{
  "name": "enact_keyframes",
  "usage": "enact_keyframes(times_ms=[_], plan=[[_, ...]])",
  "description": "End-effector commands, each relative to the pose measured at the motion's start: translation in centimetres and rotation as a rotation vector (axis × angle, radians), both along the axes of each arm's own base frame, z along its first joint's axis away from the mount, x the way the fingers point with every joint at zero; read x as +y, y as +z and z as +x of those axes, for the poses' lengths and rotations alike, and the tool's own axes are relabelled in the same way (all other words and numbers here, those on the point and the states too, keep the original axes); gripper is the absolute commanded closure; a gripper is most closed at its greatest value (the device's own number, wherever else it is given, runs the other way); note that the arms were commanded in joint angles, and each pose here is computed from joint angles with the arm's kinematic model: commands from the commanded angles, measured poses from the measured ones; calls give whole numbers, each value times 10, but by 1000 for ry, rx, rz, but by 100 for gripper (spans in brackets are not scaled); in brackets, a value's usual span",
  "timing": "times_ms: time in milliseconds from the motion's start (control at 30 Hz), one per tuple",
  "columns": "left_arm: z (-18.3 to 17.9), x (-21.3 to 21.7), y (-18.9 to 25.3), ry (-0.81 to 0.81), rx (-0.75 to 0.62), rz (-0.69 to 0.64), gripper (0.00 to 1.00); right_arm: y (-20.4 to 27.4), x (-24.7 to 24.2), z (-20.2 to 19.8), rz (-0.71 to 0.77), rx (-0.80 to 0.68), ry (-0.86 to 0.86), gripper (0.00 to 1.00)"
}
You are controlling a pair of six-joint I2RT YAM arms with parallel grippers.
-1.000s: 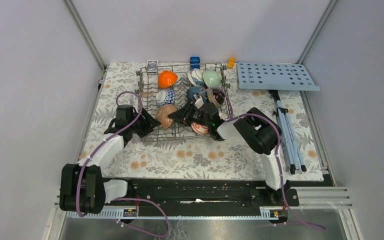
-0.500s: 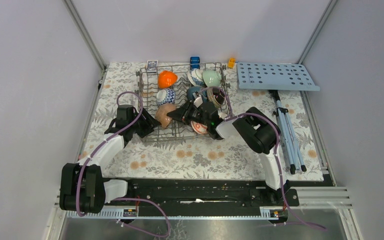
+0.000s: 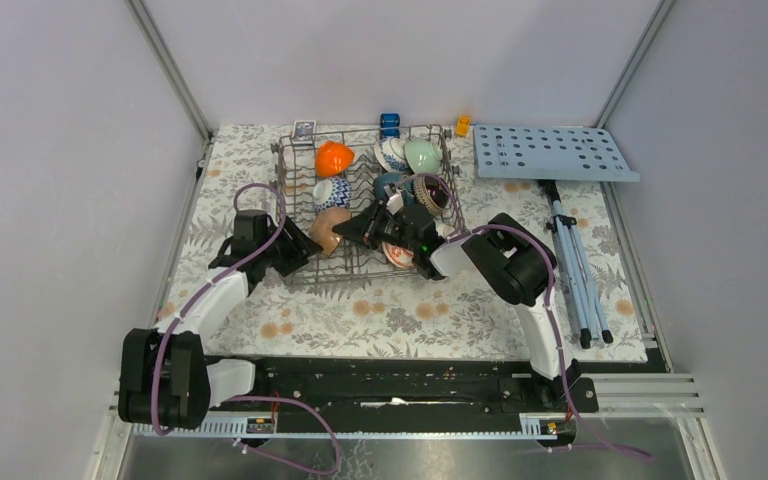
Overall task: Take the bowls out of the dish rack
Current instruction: Pick up the bowl from the dish rack.
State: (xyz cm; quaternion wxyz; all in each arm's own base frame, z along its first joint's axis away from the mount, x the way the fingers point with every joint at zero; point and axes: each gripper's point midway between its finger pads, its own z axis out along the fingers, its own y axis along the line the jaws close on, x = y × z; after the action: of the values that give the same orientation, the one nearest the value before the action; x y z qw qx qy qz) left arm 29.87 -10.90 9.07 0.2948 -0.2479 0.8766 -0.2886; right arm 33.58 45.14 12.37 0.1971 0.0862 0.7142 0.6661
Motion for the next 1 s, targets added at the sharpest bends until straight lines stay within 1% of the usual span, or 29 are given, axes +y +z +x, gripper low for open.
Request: enact_keyframes(times_ms=[0, 400, 667, 833, 900, 967], plan=[[8, -1, 18, 0, -53, 4, 42, 25, 5, -10, 73, -41, 60, 100], [13, 5, 31, 8, -79, 31, 41, 25, 0, -8, 74, -48, 25, 100], [25, 13, 47, 29, -114, 54, 32, 4, -6, -16, -3, -29, 36, 100], [35, 15, 50, 48, -120, 55, 31, -2, -10, -20, -30, -29, 41, 100], [39, 15, 46, 54, -112, 54, 31, -1, -10, -21, -34, -33, 42, 91], [42, 14, 42, 54, -102, 52, 31, 1, -10, -21, -35, -39, 42, 76]])
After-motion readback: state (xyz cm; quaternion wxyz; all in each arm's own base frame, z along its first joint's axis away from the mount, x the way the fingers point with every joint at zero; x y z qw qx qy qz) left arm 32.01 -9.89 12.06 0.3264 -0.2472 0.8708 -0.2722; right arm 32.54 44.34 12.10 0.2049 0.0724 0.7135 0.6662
